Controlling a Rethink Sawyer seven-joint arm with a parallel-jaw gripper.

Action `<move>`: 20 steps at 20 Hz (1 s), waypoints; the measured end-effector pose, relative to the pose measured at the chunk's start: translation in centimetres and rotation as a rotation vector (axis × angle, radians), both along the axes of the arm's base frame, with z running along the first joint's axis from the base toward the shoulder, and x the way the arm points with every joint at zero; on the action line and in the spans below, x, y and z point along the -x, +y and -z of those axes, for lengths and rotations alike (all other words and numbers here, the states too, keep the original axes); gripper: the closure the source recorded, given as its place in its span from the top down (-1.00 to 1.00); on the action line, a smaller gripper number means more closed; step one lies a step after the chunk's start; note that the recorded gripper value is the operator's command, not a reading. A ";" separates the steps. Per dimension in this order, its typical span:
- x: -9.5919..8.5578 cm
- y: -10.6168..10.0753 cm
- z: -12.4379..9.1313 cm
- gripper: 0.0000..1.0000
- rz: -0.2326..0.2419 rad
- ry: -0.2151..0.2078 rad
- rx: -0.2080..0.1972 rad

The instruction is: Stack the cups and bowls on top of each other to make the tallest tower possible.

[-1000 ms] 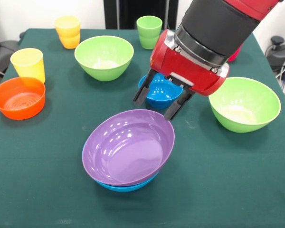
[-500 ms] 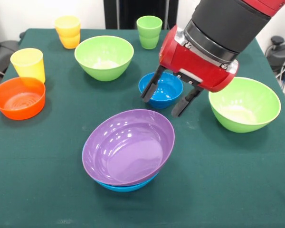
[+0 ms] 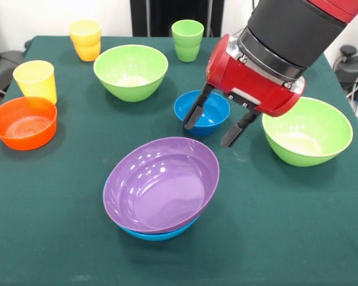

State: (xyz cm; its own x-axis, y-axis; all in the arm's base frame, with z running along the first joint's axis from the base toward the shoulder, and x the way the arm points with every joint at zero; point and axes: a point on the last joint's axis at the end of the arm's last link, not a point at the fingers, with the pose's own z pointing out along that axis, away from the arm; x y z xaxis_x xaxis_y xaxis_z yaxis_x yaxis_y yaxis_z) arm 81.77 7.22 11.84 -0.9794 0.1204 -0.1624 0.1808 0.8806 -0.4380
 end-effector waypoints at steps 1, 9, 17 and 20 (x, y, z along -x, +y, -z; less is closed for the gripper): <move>0.0 0.0 0.1 1.00 0.000 0.001 0.000; 0.2 0.0 2.2 1.00 -0.014 0.003 0.002; 0.8 -0.1 5.5 1.00 -0.030 0.017 0.006; 1.0 -0.2 6.3 1.00 -0.031 0.028 0.007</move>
State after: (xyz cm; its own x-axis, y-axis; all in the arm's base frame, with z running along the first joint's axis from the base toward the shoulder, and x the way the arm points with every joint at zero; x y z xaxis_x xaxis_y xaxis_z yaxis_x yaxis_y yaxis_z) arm 80.72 7.07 5.50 -0.9867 0.0894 -0.1355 0.1415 0.8825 -0.4485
